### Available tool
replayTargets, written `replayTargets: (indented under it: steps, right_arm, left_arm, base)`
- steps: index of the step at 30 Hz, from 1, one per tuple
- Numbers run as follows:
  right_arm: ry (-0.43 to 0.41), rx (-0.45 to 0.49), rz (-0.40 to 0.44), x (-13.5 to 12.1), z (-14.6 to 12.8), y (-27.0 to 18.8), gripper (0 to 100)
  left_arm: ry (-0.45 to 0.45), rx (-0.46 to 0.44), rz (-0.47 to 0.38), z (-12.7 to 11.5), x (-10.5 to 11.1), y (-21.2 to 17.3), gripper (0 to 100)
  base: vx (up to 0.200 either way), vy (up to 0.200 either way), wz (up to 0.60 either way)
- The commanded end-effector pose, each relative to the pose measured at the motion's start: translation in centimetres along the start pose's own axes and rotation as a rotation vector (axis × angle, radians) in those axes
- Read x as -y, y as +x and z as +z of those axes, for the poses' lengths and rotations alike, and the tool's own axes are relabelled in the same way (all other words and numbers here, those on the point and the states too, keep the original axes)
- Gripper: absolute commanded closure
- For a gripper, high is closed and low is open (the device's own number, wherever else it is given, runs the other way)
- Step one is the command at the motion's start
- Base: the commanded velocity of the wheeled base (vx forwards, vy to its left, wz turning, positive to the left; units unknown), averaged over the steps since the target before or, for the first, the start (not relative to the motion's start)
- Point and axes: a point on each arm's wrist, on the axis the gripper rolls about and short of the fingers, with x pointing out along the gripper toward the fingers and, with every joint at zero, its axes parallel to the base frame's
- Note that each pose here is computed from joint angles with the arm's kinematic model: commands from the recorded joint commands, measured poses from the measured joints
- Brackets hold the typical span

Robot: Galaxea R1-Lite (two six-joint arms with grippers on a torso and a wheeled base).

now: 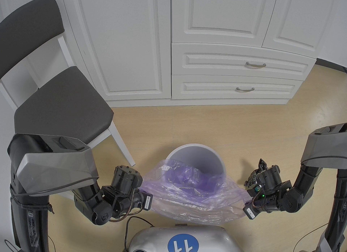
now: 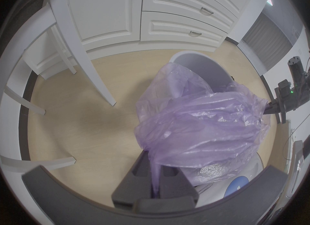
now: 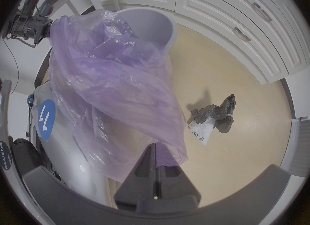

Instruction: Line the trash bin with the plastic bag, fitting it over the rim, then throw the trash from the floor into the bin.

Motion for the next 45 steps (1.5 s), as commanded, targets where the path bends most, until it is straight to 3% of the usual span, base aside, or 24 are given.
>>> replayTargets:
  steps: [1,8,25,26,37,38,43,45]
  right_arm:
    - [-0.004,-0.003,0.002,-0.1,-0.1,-0.1,100]
    - [0.008,-0.025,-0.01,0.0,-0.2,0.9,100]
    - [0.026,-0.037,-0.038,0.6,-0.3,1.4,100]
    - [0.024,-0.037,-0.038,0.6,-0.3,1.3,0]
    - [-0.009,0.07,-0.053,1.1,0.2,-2.7,0]
    - [-0.054,0.134,-0.03,1.0,0.3,-4.8,0]
    - [-0.105,0.257,0.048,0.1,1.1,-6.9,0]
    - [-0.106,0.26,0.051,0.0,1.2,-6.9,0]
  left_arm:
    - [0.0,0.002,0.0,0.0,0.0,-0.1,100]
    - [-0.016,0.008,0.019,0.3,-0.6,1.8,100]
    - [-0.047,0.038,0.052,1.1,-2.3,2.3,100]
    - [-0.045,0.042,0.049,1.1,-2.1,2.2,100]
    - [-0.048,0.145,-0.009,2.2,-0.3,0.1,100]
    - [-0.078,0.2,-0.032,2.4,0.3,-0.3,100]
    - [-0.102,0.236,-0.045,2.8,0.5,-0.2,100]
    - [-0.102,0.239,-0.046,2.8,0.6,-0.2,100]
  base:
    - [0.0,0.0,0.0]
    - [0.0,0.0,0.0]
    - [0.0,0.0,0.0]
    - [0.0,0.0,0.0]
    - [0.0,0.0,0.0]
    - [0.0,0.0,0.0]
    - [0.0,0.0,0.0]
    - [0.0,0.0,0.0]
